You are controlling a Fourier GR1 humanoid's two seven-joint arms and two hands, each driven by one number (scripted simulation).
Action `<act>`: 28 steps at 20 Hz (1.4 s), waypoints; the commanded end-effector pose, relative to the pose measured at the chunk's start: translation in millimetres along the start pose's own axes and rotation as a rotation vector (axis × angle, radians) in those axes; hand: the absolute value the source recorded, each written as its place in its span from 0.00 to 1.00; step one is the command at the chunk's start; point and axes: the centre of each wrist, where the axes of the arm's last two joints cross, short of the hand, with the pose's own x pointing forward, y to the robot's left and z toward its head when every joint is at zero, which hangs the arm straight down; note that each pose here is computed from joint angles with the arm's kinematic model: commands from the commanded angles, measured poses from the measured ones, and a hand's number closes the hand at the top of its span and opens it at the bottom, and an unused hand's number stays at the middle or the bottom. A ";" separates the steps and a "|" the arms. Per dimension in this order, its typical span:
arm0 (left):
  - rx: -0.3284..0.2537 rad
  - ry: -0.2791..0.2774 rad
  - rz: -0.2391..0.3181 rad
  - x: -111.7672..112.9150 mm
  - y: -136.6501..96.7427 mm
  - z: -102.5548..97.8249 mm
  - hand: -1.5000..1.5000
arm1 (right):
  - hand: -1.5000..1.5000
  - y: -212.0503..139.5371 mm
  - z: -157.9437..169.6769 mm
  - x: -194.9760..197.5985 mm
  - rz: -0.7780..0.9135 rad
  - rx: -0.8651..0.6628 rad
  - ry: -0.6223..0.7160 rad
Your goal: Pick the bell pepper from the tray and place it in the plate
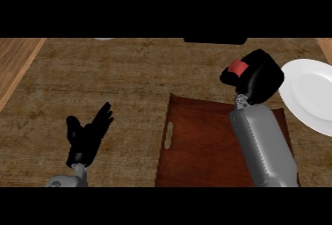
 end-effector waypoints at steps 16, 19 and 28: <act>0.035 0.018 0.021 -7.2 7.7 20.6 0.50 | 1.00 19.6 -114.3 -121.5 -0.108 -0.456 0.247; 0.043 0.015 0.017 -6.0 13.6 6.5 0.50 | 1.00 27.1 -121.7 -143.0 -0.099 -0.479 0.242; 0.026 0.006 0.033 -16.8 19.8 4.1 0.50 | 1.00 -3.8 -165.8 -200.5 -0.086 -0.492 0.272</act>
